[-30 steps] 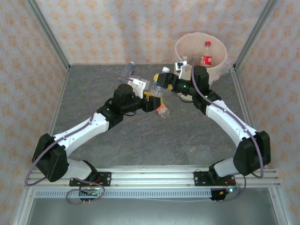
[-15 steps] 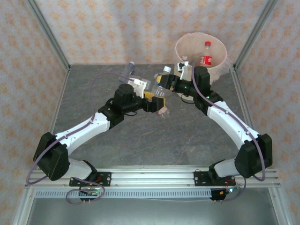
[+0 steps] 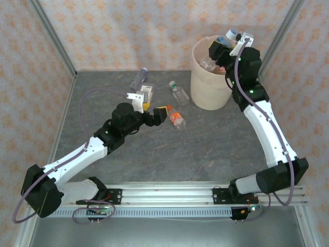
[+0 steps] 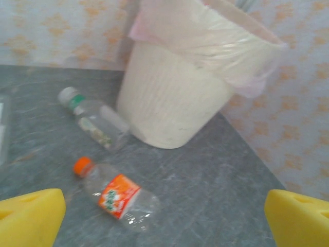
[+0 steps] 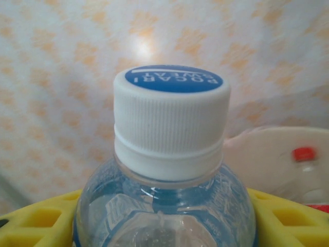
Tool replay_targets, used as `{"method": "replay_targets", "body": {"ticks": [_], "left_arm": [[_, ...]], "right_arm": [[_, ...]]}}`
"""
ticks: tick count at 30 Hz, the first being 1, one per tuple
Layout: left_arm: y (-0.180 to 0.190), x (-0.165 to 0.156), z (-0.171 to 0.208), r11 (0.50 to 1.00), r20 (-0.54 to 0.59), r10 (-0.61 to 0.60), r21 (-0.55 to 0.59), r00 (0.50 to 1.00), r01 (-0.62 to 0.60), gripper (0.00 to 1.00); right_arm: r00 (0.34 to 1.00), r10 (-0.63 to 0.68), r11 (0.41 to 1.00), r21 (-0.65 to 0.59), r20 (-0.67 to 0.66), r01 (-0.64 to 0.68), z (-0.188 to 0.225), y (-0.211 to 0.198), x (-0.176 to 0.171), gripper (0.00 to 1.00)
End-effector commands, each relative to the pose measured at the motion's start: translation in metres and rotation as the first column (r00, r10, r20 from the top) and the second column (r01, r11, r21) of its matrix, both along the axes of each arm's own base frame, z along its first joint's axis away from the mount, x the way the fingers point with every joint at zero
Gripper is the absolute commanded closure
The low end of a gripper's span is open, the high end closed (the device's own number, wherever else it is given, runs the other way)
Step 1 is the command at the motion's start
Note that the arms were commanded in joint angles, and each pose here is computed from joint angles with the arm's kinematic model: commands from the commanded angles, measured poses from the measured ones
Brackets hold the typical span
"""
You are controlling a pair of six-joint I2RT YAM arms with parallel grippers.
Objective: Put the plastic bottles in the bin
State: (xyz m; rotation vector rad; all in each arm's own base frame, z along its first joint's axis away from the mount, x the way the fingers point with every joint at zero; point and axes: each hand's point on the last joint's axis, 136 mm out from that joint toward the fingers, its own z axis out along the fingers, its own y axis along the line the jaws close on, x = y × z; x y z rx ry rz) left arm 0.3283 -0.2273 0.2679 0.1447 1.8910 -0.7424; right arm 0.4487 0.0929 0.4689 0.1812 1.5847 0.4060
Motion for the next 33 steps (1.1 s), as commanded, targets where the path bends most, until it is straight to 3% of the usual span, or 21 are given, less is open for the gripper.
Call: {"method": "replay_targets", "body": {"ticks": [1,4,14,19,20,25,33], "left_arm": [[0.031,0.003,-0.013,0.988,-0.008,0.149,0.053,0.989,-0.148,0.00],[0.041,0.001,-0.018,0.980,-0.009,0.190,0.070,0.982,-0.189,0.00],[0.054,0.002,-0.028,0.968,-0.022,0.240,0.080,0.971,-0.237,0.00],[0.061,0.002,-0.032,0.962,-0.031,0.262,0.084,0.964,-0.259,0.00],[0.064,0.002,-0.034,0.958,-0.039,0.275,0.088,0.961,-0.271,0.00],[0.082,0.003,-0.044,0.940,-0.066,0.337,0.083,0.939,-0.332,0.00],[0.104,0.012,-0.062,0.901,-0.147,0.433,0.103,0.889,-0.422,0.00]], "right_arm": [[0.979,-0.199,0.976,-0.102,-0.050,0.193,-0.019,-0.038,0.031,0.35],[0.970,-0.233,0.970,-0.085,-0.063,0.228,-0.026,-0.048,0.048,0.35],[0.981,-0.160,0.976,0.130,-0.113,0.175,-0.060,-0.031,0.121,0.32],[0.972,-0.182,0.969,0.141,-0.151,0.204,-0.075,-0.029,0.158,0.07],[0.967,-0.184,0.969,0.133,-0.175,0.208,-0.077,-0.029,0.158,0.00],[0.957,-0.247,0.959,0.105,-0.153,0.265,-0.063,-0.044,0.133,0.01],[0.977,-0.166,0.986,0.007,-0.134,0.169,-0.037,-0.039,0.079,0.01]]}}
